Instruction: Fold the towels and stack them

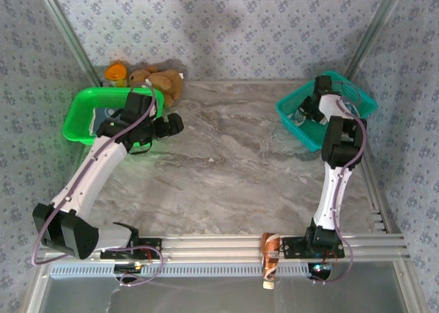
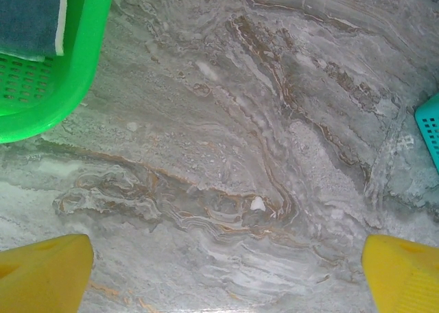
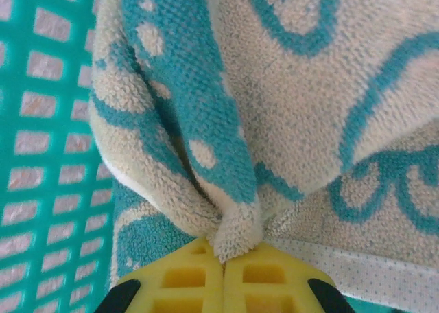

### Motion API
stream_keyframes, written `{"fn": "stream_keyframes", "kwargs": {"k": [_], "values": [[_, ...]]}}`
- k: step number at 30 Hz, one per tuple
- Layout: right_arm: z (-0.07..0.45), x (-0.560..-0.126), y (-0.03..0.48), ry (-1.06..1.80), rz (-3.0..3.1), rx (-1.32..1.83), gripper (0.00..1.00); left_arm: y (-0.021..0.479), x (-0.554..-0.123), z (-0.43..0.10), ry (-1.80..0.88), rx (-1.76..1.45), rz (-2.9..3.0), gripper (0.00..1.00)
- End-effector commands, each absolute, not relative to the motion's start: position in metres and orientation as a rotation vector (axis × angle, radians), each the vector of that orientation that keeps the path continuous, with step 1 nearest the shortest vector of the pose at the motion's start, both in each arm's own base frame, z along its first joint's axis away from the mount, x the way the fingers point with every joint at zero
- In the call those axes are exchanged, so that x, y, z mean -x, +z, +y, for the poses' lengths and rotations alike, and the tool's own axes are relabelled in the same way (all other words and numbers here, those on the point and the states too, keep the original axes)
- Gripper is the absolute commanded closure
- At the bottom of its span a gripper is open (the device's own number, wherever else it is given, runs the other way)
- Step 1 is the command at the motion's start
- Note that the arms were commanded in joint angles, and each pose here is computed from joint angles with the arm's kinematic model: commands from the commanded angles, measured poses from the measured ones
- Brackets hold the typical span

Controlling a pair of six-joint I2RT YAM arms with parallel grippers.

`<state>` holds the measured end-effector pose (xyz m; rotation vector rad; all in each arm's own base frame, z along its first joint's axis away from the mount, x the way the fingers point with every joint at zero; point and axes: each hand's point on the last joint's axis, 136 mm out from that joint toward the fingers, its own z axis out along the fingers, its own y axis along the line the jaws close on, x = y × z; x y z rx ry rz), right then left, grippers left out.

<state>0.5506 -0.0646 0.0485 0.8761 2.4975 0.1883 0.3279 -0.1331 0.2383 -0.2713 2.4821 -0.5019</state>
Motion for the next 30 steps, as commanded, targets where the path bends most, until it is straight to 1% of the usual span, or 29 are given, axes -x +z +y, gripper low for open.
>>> {"fn": "stream_keyframes", "kwargs": {"k": [1, 6, 12, 17, 20, 23, 26, 30], "values": [[-0.071, -0.548, 0.121, 0.16, 2.375, -0.816, 1.0, 0.25, -0.326, -0.135, -0.532, 0.284, 2.446, 0.0], [-0.066, -0.537, 0.203, 0.128, 2.241, -0.723, 1.0, 0.246, -0.326, -0.133, -0.531, 0.305, 2.448, 0.0], [-0.041, -0.508, 0.304, 0.124, 2.091, -0.566, 1.0, 0.244, -0.324, -0.135, -0.569, 0.305, 2.443, 0.0], [-0.004, -0.476, 0.396, 0.129, 1.949, -0.385, 1.0, 0.248, -0.321, -0.135, -0.587, 0.288, 2.427, 0.0], [0.028, -0.457, 0.444, 0.18, 1.872, -0.267, 1.0, 0.25, -0.32, -0.134, -0.597, 0.281, 2.421, 0.0], [0.063, -0.434, 0.481, 0.228, 1.817, -0.15, 1.0, 0.252, -0.317, -0.134, -0.603, 0.277, 2.412, 0.0], [0.103, -0.412, 0.507, 0.306, 1.774, -0.034, 1.0, 0.254, -0.315, -0.132, -0.605, 0.277, 2.403, 0.0], [0.16, -0.389, 0.517, 0.446, 1.755, 0.102, 1.0, 0.255, -0.312, -0.13, -0.609, 0.279, 2.394, 0.0]]}}
